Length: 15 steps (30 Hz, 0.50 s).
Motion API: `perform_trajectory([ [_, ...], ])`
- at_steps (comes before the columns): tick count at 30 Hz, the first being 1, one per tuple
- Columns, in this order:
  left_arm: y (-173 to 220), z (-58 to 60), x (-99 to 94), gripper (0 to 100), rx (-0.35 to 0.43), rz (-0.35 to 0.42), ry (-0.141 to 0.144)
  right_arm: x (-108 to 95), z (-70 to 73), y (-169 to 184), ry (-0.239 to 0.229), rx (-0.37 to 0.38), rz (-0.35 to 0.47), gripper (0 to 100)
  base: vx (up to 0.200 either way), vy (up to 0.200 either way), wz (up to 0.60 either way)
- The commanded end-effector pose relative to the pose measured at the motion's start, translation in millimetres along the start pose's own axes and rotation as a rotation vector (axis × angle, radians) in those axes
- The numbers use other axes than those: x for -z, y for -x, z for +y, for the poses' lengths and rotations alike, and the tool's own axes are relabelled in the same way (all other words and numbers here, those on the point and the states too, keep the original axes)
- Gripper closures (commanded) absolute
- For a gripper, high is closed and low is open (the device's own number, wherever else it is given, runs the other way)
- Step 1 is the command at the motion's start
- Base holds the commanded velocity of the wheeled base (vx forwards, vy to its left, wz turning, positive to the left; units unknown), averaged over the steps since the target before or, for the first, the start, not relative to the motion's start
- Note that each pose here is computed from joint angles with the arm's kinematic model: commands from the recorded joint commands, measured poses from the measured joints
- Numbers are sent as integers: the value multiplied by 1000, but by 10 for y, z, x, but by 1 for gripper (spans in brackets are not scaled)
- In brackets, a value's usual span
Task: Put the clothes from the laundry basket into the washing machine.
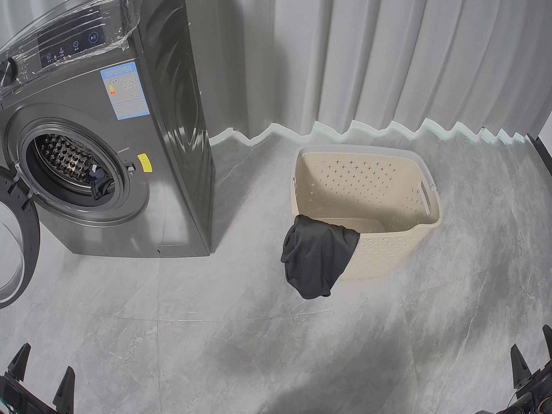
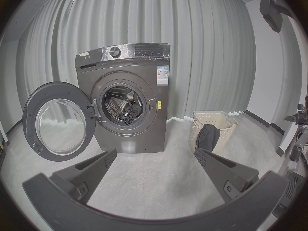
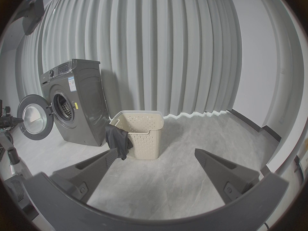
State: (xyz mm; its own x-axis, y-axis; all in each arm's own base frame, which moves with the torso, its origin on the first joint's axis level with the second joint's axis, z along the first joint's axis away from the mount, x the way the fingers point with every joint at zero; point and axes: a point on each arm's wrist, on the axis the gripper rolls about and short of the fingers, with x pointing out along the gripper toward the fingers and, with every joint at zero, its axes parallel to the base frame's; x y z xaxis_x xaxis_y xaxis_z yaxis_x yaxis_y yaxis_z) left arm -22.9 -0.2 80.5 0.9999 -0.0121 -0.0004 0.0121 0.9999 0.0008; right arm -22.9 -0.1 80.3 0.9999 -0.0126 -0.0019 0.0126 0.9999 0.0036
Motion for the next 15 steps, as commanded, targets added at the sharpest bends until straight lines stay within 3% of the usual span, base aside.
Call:
perform_trajectory([
  [1,-2,0,47,0,0,3,-2,53,0,-1,-1,0,3,0,200,0,0],
  [4,-2,0,47,0,0,3,-1,-17,0,15,-1,0,-33,0,200,0,0],
  [6,-2,0,47,0,0,3,2,-310,2,109,0,-4,-160,0,200,0,0],
  [8,-2,0,47,0,0,3,1,-575,4,179,1,-16,-215,0,200,0,0],
  [10,-2,0,47,0,0,3,-1,-645,6,157,1,-27,-192,0,100,0,0],
  [11,-2,0,47,0,0,3,2,-736,12,42,1,-60,-109,0,0,0,0],
  [12,-2,0,47,0,0,3,4,-755,13,-3,-4,-76,-86,0,0,0,0],
  [15,-2,0,47,0,0,3,4,-825,32,-299,-93,-161,78,0,0,0,0],
])
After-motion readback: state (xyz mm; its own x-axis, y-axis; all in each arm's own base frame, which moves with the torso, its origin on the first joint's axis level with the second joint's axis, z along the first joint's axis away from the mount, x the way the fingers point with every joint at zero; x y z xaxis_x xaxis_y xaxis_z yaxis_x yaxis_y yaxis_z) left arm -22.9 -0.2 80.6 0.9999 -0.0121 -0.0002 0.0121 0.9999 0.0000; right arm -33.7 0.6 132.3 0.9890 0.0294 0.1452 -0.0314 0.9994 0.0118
